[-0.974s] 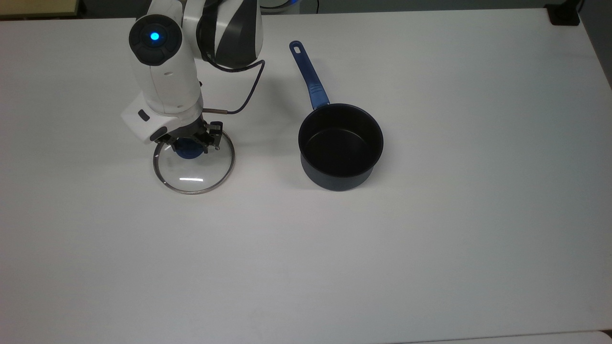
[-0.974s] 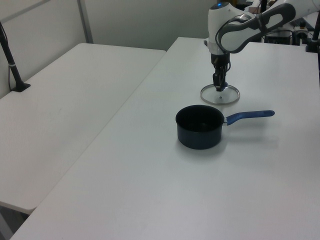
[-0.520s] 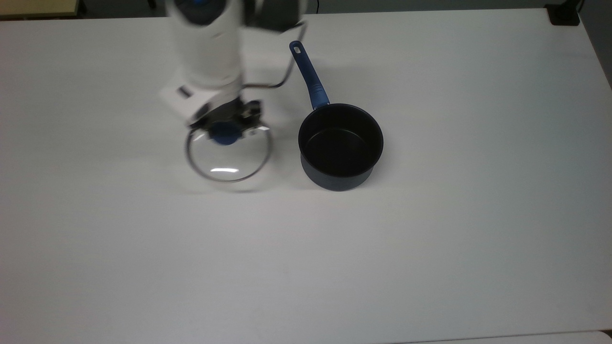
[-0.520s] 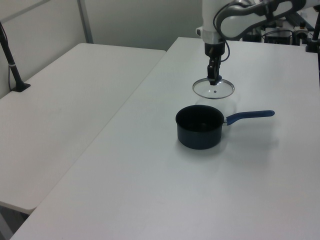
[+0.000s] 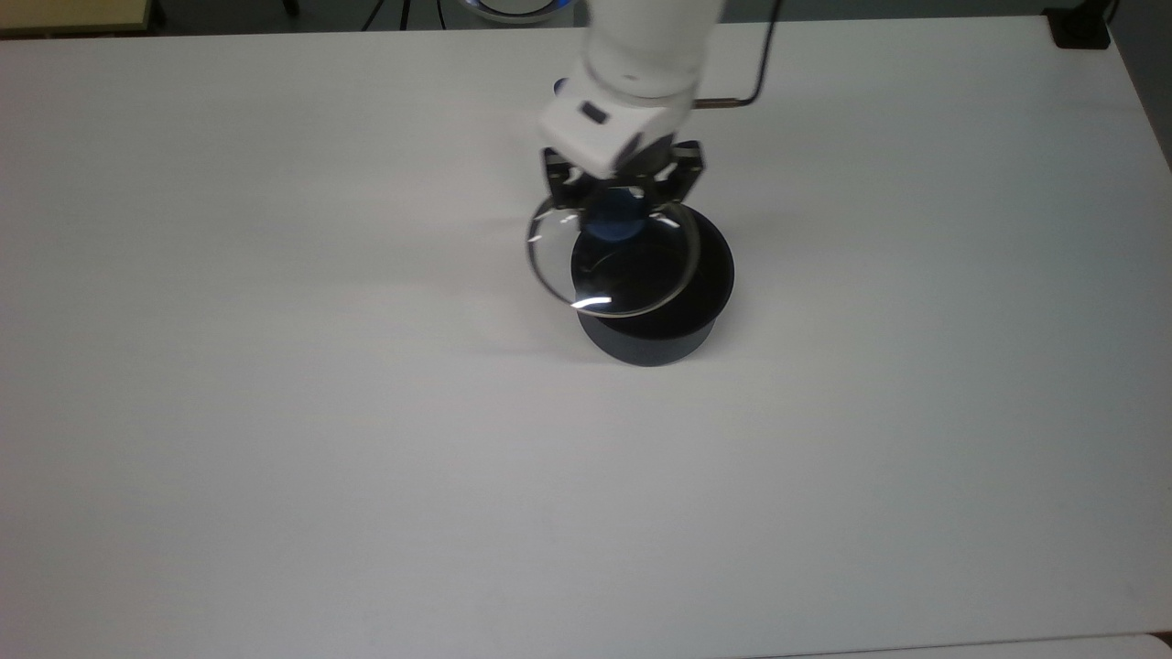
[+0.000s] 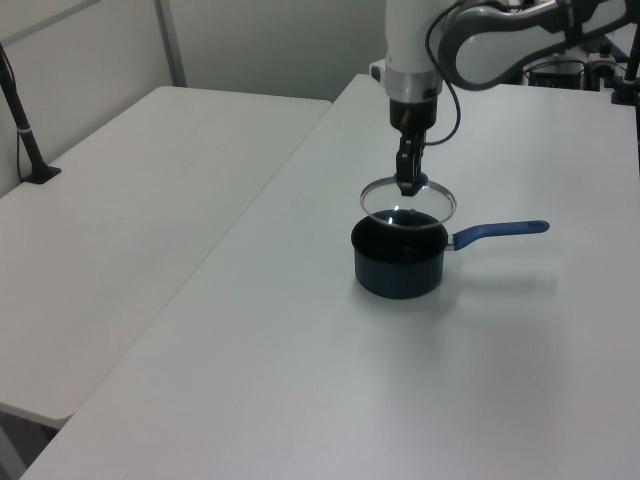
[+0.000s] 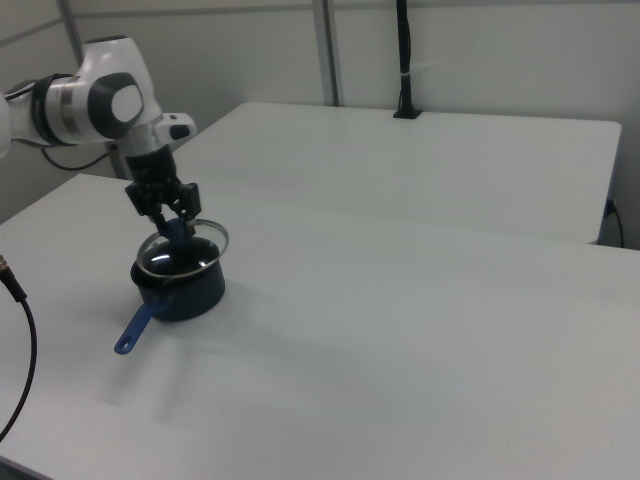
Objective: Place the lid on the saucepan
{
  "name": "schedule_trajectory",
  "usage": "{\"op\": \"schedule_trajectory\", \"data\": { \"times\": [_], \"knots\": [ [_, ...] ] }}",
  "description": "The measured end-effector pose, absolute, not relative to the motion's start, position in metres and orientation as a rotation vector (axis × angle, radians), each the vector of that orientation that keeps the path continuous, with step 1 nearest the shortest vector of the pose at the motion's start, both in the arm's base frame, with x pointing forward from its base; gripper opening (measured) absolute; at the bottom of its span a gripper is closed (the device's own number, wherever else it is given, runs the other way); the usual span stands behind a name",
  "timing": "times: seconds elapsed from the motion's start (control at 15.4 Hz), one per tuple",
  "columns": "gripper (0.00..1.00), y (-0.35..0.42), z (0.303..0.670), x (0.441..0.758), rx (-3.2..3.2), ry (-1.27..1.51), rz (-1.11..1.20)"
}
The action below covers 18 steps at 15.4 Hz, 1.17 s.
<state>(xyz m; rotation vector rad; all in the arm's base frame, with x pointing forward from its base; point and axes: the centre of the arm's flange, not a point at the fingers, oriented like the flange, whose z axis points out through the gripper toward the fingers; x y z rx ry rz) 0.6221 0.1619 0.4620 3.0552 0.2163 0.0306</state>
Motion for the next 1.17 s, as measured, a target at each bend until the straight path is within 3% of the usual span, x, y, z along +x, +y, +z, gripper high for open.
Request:
{"op": "schedule_trajectory", "data": {
  "times": [0.58,0.97,1.17],
  "knots": [
    [0.6,0.199,0.429,0.626,3.042,0.232,-0.024],
    [0.61,0.201,0.433,0.632,3.051,0.226,0.03],
    [0.85,0.202,0.434,0.632,3.054,0.203,0.04]
  ]
}}
